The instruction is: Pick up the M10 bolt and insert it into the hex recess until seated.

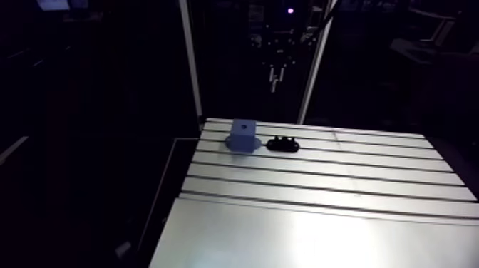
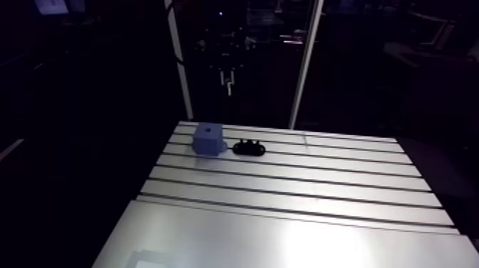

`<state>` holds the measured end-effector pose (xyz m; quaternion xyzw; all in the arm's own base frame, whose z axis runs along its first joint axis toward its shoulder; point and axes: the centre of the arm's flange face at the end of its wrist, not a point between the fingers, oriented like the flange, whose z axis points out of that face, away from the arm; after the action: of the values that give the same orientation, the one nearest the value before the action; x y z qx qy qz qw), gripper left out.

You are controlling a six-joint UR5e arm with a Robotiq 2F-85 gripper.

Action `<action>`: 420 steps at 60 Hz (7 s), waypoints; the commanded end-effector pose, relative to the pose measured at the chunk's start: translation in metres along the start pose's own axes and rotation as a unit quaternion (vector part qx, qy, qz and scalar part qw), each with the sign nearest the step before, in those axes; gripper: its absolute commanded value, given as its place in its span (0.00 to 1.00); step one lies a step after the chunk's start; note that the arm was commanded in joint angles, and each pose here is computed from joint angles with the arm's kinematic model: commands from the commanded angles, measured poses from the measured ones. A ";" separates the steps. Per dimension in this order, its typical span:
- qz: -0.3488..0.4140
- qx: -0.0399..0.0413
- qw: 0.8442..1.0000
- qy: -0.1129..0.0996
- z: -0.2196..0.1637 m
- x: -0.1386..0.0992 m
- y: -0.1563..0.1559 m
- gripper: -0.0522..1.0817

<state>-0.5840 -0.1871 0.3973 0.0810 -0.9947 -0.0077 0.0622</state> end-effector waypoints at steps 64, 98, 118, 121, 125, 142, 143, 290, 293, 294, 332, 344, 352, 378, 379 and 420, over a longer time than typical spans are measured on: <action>-0.226 -0.010 0.968 -0.105 0.038 0.075 -0.064 0.79; -0.225 -0.012 0.969 -0.105 0.067 0.081 -0.072 0.79; -0.236 -0.009 0.965 -0.118 0.079 0.069 -0.089 0.79; -0.235 -0.009 0.965 -0.118 0.081 0.070 -0.088 0.79; -0.235 -0.010 0.965 -0.119 0.083 0.070 -0.088 0.79; -0.230 -0.007 0.965 -0.127 0.092 0.069 -0.083 0.80; -0.230 -0.006 0.965 -0.129 0.094 0.068 -0.082 0.80; -0.236 -0.010 0.963 -0.130 0.132 0.050 -0.081 0.79; -0.237 -0.010 0.963 -0.131 0.133 0.049 -0.081 0.79; -0.237 -0.010 0.963 -0.131 0.133 0.049 -0.081 0.79; -0.237 -0.011 0.963 -0.127 0.130 0.052 -0.082 0.79; -0.237 -0.010 0.963 -0.129 0.134 0.053 -0.082 0.79; -0.237 -0.010 0.963 -0.130 0.135 0.053 -0.082 0.79; -0.238 -0.012 0.963 -0.125 0.142 0.056 -0.082 0.79; -0.237 -0.012 0.963 -0.125 0.142 0.056 -0.081 0.79; -0.238 -0.010 0.963 -0.123 0.136 0.055 -0.082 0.79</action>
<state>-0.6418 -0.2763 0.2658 0.3130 -0.9467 -0.0425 -0.0636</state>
